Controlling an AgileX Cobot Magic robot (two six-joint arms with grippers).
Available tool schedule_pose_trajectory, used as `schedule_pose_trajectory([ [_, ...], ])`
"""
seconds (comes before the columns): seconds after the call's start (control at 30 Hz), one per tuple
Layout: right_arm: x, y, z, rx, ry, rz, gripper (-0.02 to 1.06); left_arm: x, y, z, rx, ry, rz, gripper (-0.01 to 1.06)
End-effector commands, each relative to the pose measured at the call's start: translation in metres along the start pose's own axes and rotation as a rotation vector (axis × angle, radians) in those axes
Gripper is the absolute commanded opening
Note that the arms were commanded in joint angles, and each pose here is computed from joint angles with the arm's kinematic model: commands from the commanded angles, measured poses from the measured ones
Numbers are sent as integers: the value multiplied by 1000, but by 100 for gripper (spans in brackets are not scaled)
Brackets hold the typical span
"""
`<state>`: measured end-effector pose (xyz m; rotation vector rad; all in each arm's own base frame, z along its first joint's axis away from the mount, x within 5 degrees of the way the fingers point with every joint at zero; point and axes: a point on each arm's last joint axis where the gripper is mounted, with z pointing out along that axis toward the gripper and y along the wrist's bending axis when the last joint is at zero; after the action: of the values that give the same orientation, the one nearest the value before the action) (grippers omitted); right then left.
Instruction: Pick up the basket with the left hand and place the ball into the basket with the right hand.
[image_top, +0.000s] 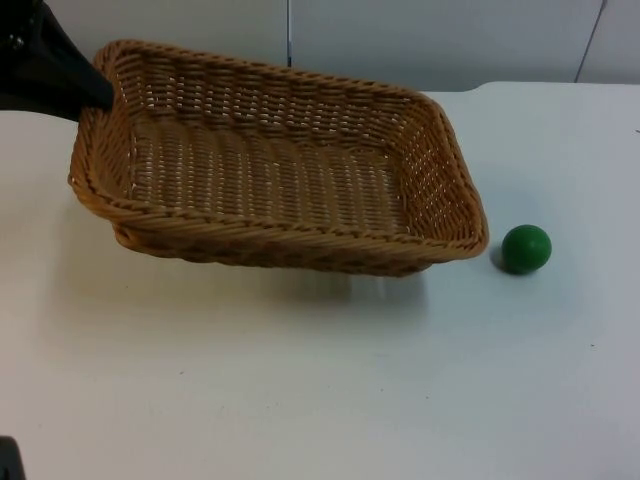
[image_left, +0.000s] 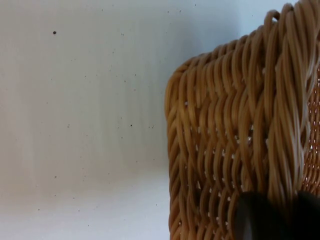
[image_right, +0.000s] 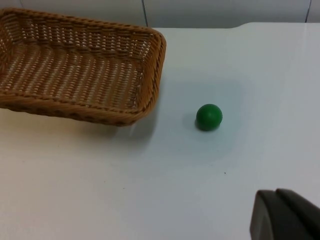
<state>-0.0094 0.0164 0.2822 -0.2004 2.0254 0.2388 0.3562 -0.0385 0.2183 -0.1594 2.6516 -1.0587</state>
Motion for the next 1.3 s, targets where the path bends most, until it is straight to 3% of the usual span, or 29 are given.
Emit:
schedule_pose_trajectory([
  [0.0, -1, 0, 1, -2, -9, 3, 0, 0, -7, -5, 42, -20, -16, 0],
  [0.1, -9, -1, 5, -5, -2, 12, 0, 0, -7, -5, 42, -20, -16, 0],
  [0.2, -21, -1, 9, -15, -70, 32, 0, -1, -7, -5, 43, -23, -17, 0],
  [0.33, -33, -2, 16, -17, -121, 52, 0, -2, -13, -5, 108, -32, -56, 0],
  [0.43, -36, -4, 23, -13, -82, 54, 0, -3, -16, -5, 137, -45, -76, 0],
  [0.83, -49, -12, 57, 11, 40, 82, 0, -4, -15, -5, 132, -53, -77, 0],
  [1.27, -52, -13, 60, 13, 32, 89, 0, -4, -15, -5, 126, -50, -73, 0],
])
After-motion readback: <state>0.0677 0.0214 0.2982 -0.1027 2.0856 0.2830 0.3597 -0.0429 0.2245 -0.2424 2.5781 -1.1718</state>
